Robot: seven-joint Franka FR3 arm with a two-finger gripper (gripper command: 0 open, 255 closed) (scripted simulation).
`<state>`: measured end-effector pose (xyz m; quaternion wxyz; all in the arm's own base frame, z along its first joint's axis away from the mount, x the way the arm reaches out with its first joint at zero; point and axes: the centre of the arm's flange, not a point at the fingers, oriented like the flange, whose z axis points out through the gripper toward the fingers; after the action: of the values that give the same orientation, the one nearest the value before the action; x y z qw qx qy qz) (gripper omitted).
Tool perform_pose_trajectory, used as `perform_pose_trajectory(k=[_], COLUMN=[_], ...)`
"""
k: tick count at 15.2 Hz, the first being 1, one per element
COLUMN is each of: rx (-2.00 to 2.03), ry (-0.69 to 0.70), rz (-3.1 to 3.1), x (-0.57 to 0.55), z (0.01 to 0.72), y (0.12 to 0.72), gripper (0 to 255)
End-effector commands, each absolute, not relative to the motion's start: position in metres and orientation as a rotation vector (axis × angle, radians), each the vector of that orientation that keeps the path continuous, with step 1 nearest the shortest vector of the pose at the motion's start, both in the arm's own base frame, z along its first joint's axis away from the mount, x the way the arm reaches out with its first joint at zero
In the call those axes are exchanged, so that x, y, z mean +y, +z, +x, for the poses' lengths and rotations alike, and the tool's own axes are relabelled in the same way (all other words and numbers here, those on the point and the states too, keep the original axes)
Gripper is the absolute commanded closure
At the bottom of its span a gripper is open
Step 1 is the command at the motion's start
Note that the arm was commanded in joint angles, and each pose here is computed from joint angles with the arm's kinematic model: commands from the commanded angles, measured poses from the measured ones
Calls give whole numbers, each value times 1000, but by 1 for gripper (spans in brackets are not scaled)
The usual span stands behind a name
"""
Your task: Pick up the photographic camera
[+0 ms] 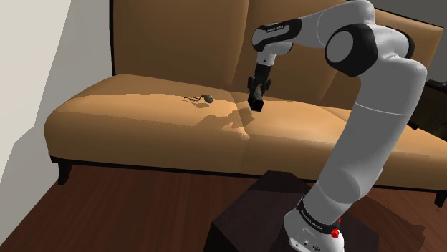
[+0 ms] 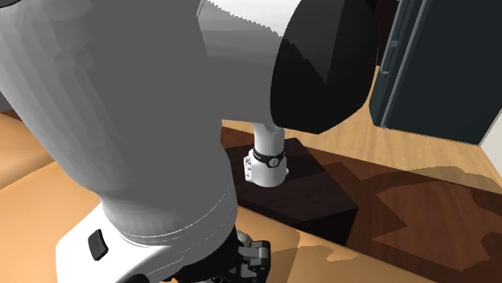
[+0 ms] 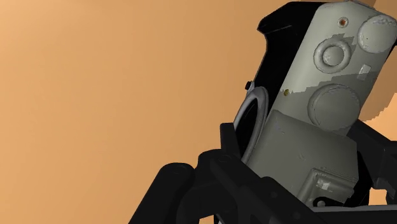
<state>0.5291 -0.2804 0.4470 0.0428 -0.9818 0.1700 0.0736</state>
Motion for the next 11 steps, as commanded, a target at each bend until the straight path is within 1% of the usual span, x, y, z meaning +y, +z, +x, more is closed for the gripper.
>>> perform_pose_trajectory(k=[1,11], rx=[520,520], ry=[225,225], rz=[-3003,-3003], x=[-281,-281], z=[529,529], y=[458,511], gripper=[255,255])
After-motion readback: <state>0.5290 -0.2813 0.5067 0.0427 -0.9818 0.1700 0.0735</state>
